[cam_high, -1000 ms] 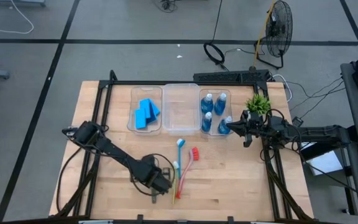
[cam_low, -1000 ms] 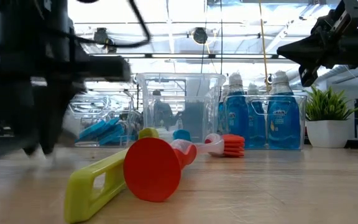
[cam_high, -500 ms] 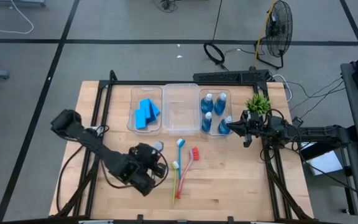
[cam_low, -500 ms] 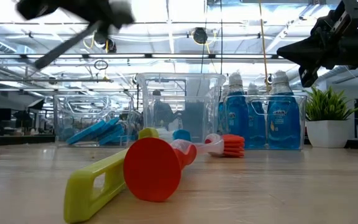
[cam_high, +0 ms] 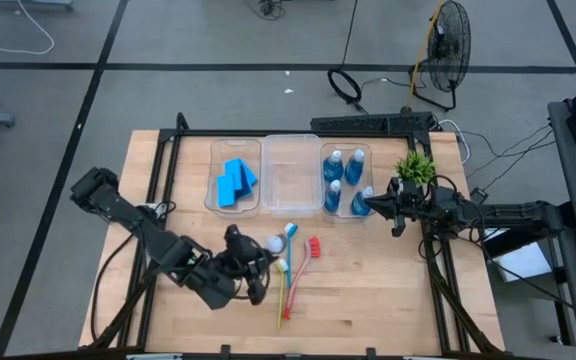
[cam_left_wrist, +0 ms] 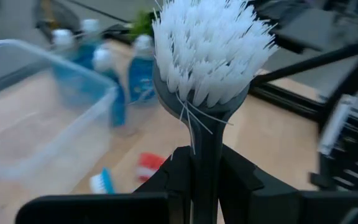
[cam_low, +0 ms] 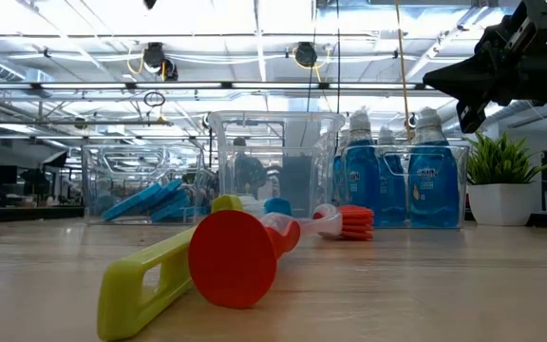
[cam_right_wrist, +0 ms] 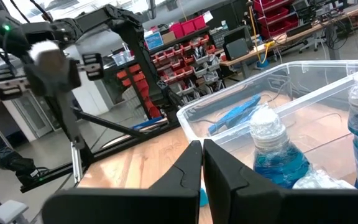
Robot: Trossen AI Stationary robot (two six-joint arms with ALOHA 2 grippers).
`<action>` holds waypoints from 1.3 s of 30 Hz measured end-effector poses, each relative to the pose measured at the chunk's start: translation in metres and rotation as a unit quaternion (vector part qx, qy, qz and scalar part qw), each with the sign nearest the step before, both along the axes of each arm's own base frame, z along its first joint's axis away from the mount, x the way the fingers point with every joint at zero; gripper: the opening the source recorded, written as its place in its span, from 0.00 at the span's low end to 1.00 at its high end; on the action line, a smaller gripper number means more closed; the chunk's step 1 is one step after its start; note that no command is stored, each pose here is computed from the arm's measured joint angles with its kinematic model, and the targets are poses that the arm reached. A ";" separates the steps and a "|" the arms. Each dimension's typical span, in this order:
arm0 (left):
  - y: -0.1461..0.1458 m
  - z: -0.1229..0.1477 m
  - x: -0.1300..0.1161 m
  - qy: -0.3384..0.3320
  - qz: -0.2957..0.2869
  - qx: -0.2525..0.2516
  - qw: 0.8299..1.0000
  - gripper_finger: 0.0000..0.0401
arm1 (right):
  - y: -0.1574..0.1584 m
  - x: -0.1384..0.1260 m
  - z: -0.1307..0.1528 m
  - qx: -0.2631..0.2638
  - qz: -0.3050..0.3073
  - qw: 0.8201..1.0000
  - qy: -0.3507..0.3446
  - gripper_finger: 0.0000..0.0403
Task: Pick & Place Kitchen Sink Supplies
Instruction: Put the black dishwashing brush into the white bin
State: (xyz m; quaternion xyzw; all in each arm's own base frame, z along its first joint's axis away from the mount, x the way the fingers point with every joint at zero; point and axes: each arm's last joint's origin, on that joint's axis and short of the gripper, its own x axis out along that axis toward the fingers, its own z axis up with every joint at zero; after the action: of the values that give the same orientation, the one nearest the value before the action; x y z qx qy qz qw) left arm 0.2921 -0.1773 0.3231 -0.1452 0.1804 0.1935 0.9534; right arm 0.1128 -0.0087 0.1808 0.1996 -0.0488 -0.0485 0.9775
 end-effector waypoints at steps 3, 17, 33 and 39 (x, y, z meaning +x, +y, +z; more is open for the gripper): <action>0.000 0.003 0.004 -0.007 -0.024 -0.013 1.000 0.13 | 0.000 0.000 0.000 0.000 0.000 1.000 0.000 0.01; 0.018 0.003 0.014 -0.018 0.016 -0.045 0.999 0.13 | 0.000 0.000 0.000 0.000 0.000 1.000 0.000 0.01; 0.142 0.019 0.059 -0.117 0.218 -0.053 0.968 0.13 | 0.000 0.000 0.000 0.000 0.000 1.000 0.000 0.01; 0.207 0.019 0.062 -0.096 0.240 -0.047 0.965 0.13 | 0.000 0.000 0.000 0.003 0.000 1.000 0.000 0.01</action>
State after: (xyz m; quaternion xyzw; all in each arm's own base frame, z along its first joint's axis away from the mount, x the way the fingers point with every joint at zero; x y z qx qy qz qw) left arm 0.3539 0.0295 0.3418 -0.2465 0.0567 0.3931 0.8840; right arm 0.1128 -0.0087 0.1808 0.2026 -0.0489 -0.0484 0.9768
